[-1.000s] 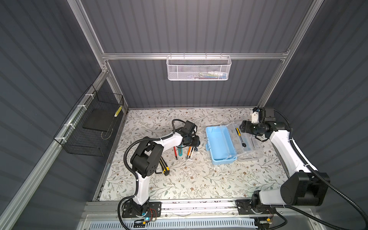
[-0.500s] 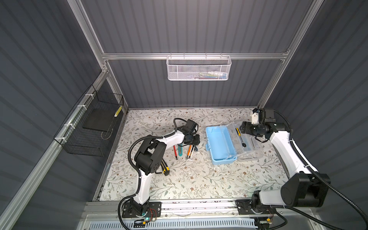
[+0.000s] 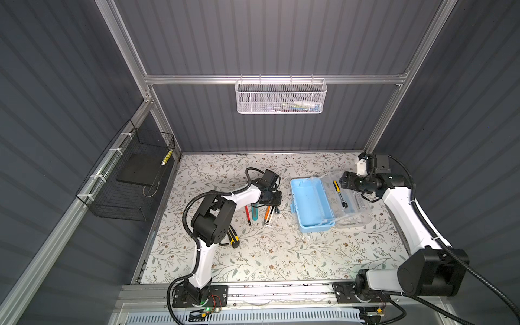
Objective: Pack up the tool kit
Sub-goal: 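Grasp the red-black handled ratchet with the left gripper and lift it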
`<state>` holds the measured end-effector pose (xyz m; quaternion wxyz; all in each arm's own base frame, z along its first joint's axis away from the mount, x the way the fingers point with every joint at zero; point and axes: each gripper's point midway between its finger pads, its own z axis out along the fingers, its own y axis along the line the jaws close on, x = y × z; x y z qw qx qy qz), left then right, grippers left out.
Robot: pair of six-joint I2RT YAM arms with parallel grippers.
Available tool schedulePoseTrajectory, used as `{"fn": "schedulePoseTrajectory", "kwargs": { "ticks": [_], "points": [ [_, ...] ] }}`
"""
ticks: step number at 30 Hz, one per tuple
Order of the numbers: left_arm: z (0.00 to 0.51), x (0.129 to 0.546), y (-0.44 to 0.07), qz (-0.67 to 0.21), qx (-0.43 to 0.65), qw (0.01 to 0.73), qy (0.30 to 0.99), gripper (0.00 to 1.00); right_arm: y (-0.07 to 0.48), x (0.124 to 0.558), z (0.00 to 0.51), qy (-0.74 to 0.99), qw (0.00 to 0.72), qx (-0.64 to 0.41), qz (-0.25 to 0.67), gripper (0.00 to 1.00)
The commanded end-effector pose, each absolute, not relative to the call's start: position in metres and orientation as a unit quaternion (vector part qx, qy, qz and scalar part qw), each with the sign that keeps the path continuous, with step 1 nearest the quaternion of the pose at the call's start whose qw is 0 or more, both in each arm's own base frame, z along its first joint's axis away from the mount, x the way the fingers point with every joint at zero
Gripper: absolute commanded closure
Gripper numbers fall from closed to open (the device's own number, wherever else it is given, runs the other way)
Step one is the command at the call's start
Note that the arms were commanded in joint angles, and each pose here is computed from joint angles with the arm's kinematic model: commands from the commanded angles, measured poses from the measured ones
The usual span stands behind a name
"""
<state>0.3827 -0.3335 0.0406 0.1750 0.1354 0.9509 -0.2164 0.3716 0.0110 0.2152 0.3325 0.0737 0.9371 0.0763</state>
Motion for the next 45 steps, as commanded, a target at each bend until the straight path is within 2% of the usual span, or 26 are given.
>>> {"fn": "schedulePoseTrajectory", "kwargs": {
  "ticks": [1, 9, 17, 22, 32, 45],
  "points": [
    [0.029, 0.378, -0.336, -0.211, 0.144, 0.159, 0.954, 0.69, 0.011, 0.366, 0.214, 0.939, 0.327, 0.073, 0.073, 0.23],
    [0.023, 0.379, -0.334, -0.203, 0.146, 0.158, 0.955, 0.73, 0.009, 0.365, 0.214, 0.94, 0.328, 0.071, 0.068, 0.22],
    [0.034, 0.379, -0.344, -0.233, 0.148, 0.166, 0.947, 0.92, 0.01, 0.365, 0.214, 0.939, 0.327, 0.074, 0.072, 0.22],
    [0.055, 0.381, -0.356, -0.275, 0.141, 0.18, 0.934, 0.99, 0.019, 0.364, 0.215, 0.936, 0.327, 0.08, 0.1, 0.29],
    [0.121, 0.385, -0.367, -0.337, 0.133, 0.236, 0.902, 1.0, 0.056, 0.363, 0.222, 0.91, 0.337, 0.106, 0.215, 0.32],
    [0.19, 0.362, -0.406, -0.426, 0.169, 0.27, 0.847, 1.0, 0.152, 0.371, 0.214, 0.895, 0.3, 0.036, 0.329, 0.32]
  ]
}}
